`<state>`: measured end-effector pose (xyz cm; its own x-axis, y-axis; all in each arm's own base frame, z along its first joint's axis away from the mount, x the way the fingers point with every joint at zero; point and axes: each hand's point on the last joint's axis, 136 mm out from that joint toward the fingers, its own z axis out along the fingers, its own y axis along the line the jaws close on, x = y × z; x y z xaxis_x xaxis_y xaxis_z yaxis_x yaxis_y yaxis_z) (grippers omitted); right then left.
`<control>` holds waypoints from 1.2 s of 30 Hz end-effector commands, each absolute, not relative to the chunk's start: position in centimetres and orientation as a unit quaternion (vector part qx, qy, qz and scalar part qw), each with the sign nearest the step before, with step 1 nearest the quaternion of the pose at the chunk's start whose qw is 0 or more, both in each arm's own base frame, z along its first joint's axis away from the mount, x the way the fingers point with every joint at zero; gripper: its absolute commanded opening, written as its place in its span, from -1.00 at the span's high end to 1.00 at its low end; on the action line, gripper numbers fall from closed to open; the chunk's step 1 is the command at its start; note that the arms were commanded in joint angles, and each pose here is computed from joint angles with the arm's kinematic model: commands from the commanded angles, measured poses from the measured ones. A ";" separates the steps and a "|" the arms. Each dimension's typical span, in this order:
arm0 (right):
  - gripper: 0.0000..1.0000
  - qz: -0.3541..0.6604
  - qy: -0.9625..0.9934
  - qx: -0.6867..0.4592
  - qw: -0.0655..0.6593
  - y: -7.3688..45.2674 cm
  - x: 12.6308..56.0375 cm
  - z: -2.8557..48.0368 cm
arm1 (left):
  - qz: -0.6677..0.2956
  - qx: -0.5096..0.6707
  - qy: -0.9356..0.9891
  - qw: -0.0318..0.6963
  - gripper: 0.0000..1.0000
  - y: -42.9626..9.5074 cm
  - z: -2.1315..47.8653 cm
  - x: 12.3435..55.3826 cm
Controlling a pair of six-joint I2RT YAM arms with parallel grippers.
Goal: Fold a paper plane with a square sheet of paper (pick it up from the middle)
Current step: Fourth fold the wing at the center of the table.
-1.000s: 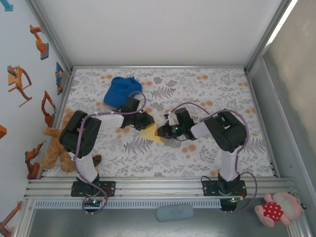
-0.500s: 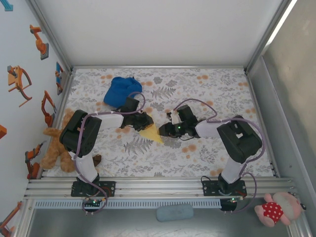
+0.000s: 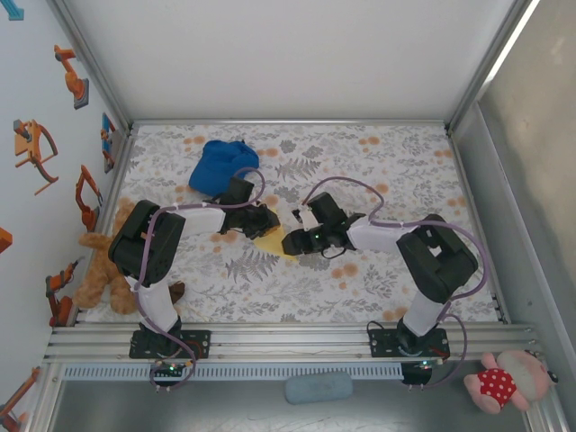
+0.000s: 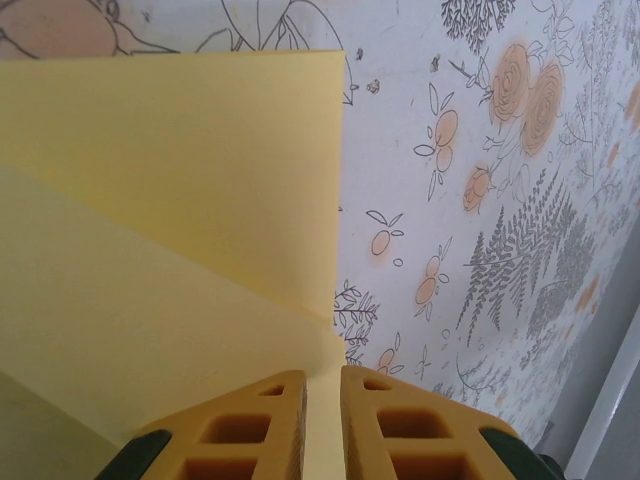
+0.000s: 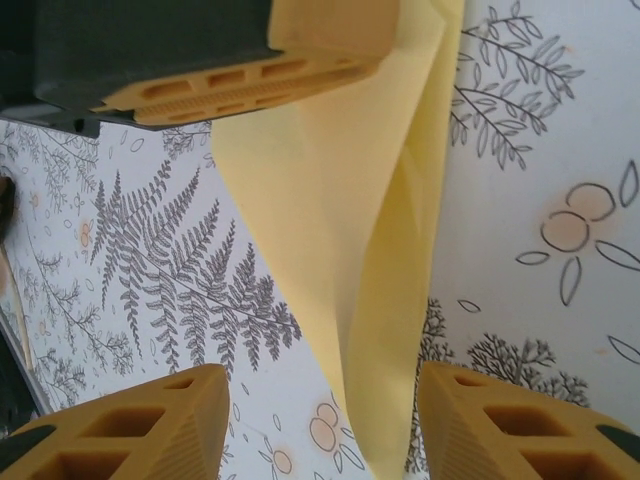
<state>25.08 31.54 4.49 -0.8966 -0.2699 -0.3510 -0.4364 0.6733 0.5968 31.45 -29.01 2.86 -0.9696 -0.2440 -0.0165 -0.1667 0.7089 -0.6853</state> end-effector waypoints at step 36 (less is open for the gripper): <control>0.63 0.351 0.911 -0.210 0.055 30.8 23.5 0.4 | -0.352 -0.113 0.928 0.046 0.63 -28.6 2.4 31.9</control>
